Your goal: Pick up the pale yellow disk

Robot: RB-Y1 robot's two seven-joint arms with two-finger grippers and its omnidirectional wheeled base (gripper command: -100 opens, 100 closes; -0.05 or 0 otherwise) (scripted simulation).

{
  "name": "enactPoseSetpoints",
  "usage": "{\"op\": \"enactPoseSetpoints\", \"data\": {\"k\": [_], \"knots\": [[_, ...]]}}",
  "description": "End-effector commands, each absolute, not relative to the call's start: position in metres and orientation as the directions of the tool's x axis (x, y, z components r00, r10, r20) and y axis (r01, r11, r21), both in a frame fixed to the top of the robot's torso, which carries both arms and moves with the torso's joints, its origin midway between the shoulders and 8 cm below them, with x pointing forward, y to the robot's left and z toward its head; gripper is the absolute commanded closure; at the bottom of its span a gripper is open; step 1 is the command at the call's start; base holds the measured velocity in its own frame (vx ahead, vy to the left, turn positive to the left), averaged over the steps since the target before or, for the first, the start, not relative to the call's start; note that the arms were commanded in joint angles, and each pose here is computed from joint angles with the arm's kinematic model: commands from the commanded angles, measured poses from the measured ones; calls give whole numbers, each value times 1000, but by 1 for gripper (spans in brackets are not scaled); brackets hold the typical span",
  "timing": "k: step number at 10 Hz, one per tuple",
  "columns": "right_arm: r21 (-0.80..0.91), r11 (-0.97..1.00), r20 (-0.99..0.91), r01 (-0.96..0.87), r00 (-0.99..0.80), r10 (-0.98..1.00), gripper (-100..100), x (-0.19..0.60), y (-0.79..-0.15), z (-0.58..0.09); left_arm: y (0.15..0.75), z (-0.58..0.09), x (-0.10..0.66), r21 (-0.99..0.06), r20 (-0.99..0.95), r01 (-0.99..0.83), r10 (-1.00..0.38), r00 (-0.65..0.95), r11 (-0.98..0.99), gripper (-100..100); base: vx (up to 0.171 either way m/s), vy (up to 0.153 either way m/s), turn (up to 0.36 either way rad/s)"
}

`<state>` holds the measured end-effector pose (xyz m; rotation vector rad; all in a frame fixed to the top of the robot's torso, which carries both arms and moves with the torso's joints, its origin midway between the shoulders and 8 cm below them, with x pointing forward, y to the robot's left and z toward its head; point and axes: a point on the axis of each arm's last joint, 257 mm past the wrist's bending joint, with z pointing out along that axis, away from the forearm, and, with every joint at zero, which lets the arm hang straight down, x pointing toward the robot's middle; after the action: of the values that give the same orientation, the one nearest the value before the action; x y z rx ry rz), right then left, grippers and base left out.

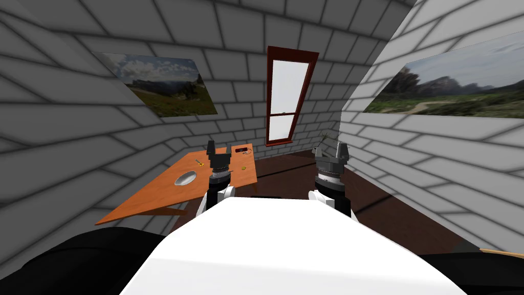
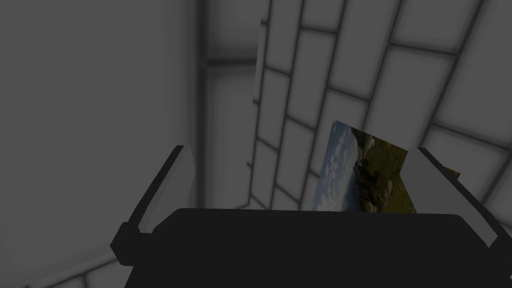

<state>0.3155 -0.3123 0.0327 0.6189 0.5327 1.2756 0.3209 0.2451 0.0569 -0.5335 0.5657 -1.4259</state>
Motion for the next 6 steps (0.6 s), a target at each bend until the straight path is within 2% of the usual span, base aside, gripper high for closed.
{"op": "enactPoseSetpoints", "data": {"k": [1, 2, 4, 6], "knots": [[688, 173, -26, -705, 214, 977, 0, 315, -312, 33, 242, 55, 322, -654, -83, 750, -995, 53, 95, -100, -28, -56, 20], [688, 173, -26, -705, 214, 977, 0, 315, -312, 33, 239, 52, 323, -658, -115, 744, -992, 49, 113, -100, -46, -120, 29], [688, 173, -26, -705, 214, 977, 0, 315, -312, 33, 235, 43, 326, -670, -192, 725, -980, 43, 163, -100, -15, -184, 47], [688, 173, -26, -705, 214, 977, 0, 315, -312, 33, 232, 27, 332, -684, -284, 693, -958, 35, 228, -100, 71, -239, 42]]}}
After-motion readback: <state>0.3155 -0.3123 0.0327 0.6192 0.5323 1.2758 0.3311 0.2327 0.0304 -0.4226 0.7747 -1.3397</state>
